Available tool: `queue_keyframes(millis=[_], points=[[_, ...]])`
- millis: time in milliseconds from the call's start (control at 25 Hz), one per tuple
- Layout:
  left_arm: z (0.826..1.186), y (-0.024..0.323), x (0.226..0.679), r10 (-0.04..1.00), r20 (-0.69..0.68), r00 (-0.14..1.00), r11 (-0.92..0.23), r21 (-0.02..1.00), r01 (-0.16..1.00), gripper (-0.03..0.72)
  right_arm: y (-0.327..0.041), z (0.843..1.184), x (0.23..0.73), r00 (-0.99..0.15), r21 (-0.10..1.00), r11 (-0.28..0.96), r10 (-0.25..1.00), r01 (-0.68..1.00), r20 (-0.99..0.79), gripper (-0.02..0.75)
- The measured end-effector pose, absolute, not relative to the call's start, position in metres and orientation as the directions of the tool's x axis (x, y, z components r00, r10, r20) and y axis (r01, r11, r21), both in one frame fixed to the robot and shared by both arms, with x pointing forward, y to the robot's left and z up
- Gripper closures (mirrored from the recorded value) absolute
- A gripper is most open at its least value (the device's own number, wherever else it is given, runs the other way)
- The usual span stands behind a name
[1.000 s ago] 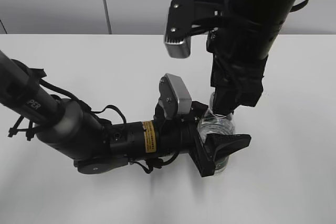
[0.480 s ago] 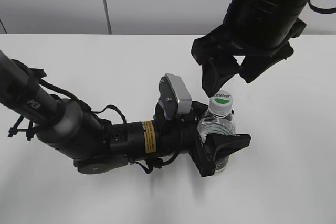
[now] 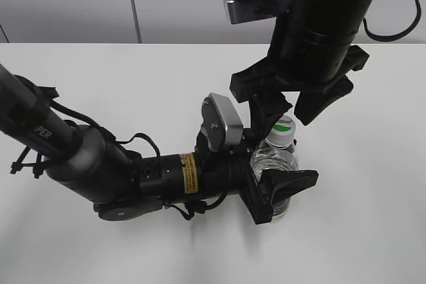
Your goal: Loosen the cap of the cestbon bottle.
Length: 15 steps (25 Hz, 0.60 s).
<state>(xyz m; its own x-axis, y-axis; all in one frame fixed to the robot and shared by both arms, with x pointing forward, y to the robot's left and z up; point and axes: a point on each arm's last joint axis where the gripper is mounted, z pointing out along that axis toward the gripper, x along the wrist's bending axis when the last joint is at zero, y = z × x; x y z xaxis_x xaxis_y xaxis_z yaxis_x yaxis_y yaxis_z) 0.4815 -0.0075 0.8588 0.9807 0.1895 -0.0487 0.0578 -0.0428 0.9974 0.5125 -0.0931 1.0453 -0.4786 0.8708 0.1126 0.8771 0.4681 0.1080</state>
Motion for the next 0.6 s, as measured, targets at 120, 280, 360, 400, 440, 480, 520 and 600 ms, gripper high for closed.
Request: queue_keyframes(millis=[120, 280, 360, 400, 440, 480, 520, 600], points=[[0.8588, -0.0075, 0.4815, 0.19, -0.049, 0.981, -0.043, 0.997, 0.058, 0.175, -0.0943, 1.0425, 0.5146, -0.485, 0.104, 0.477, 0.87, 0.873, 0.087, 0.276], [0.8589, -0.0077, 0.4821, 0.193, -0.051, 0.98, -0.043, 0.997, 0.06, 0.176, -0.0947, 1.0424, 0.5153, -0.612, 0.119, 0.603, 0.789, 0.789, 0.054, 0.442], [0.8589, -0.0077, 0.4821, 0.193, -0.051, 0.98, -0.043, 0.997, 0.06, 0.176, -0.0947, 1.0424, 0.5153, -0.751, 0.126, 0.743, 0.659, 0.657, 0.027, 0.442], [0.8589, -0.0077, 0.4821, 0.193, -0.051, 0.98, -0.043, 0.997, 0.06, 0.176, -0.0946, 1.0427, 0.5153, -0.835, 0.13, 0.828, 0.549, 0.546, 0.01, 0.442], [0.8589, -0.0077, 0.4821, 0.193, -0.051, 0.98, -0.043, 0.997, 0.06, 0.176, -0.0946, 1.0427, 0.5153, -0.91, 0.13, 0.903, 0.415, 0.41, -0.01, 0.442], [0.8589, -0.0077, 0.4821, 0.193, -0.051, 0.98, -0.043, 0.997, 0.06, 0.176, -0.0944, 1.0429, 0.5154, -0.957, 0.129, 0.951, 0.287, 0.281, -0.028, 0.442], [0.8588, -0.0077, 0.4821, 0.193, -0.051, 0.98, -0.044, 0.997, 0.061, 0.176, -0.0943, 1.0435, 0.5155, -0.991, 0.124, 0.985, 0.126, 0.119, -0.049, 0.442], [0.8588, -0.0077, 0.4821, 0.193, -0.051, 0.98, -0.044, 0.997, 0.061, 0.177, -0.094, 1.044, 0.5153, -0.984, 0.108, 0.98, -0.156, -0.164, -0.08, 0.442]])
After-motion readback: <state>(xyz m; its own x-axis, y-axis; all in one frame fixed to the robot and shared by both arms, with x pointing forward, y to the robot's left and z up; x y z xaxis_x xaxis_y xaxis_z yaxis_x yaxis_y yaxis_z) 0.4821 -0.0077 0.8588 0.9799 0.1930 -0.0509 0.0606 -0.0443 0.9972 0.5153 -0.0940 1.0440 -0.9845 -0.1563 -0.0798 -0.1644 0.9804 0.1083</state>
